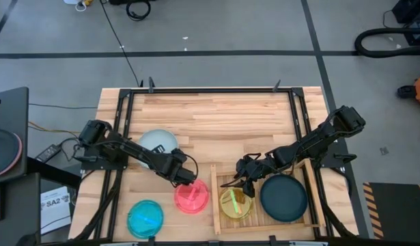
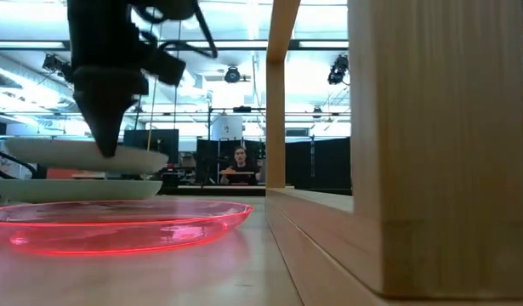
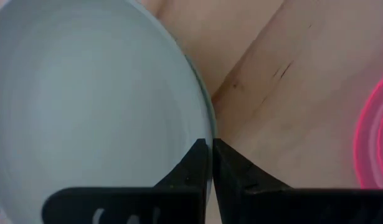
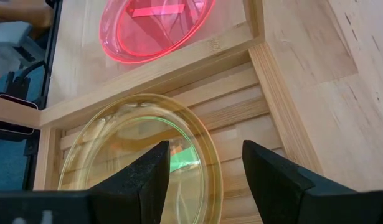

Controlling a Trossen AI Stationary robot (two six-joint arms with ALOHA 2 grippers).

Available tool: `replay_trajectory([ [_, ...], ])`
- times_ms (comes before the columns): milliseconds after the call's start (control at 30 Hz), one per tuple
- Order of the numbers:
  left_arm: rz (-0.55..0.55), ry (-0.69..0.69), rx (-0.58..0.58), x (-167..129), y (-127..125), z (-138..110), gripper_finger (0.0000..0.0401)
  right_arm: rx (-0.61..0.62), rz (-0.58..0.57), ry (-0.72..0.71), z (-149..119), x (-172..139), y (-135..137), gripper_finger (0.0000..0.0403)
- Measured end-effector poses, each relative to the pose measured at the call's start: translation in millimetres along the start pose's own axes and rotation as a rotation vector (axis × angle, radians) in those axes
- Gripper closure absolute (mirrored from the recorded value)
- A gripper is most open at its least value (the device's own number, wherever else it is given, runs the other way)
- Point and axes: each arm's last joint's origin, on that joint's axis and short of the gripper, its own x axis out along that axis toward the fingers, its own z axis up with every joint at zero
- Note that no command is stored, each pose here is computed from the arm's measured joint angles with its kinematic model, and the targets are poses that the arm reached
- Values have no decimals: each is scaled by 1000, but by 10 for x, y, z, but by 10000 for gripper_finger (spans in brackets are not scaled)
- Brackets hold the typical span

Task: Place and stack plates onto a shelf
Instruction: Stack the gray plate on the dark blue plate on the shelf

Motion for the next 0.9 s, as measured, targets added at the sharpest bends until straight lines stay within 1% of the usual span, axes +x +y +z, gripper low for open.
replay_trajectory([
  [67, 22, -3, 29, -100, 18, 7, 384, 0, 2, -1, 4, 0, -2, 196],
  [133, 13, -34, 69, -192, 10, 41, 384, 7, 17, 12, 14, 0, -19, 196],
  [200, -3, -59, 97, -272, -7, 87, 384, 18, 45, 29, 37, -5, -44, 196],
  [367, 9, -134, 225, -428, 3, 189, 384, 63, 123, 68, 144, -77, -152, 196],
  [467, 48, -197, 303, -497, 23, 256, 384, 83, 152, 71, 231, -156, -242, 196],
  [533, 80, -232, 365, -517, 34, 291, 384, 82, 145, 57, 292, -220, -319, 196],
  [633, 150, -276, 453, -512, 65, 342, 384, 81, 119, 3, 408, -339, -451, 196],
  [733, 194, -282, 539, -494, 107, 399, 384, 91, 93, -83, 546, -481, -595, 196],
  [800, 211, -280, 580, -479, 135, 443, 384, 99, 55, -163, 642, -584, -691, 196],
  [900, 240, -267, 624, -449, 197, 516, 384, 126, -38, -323, 792, -731, -828, 196],
])
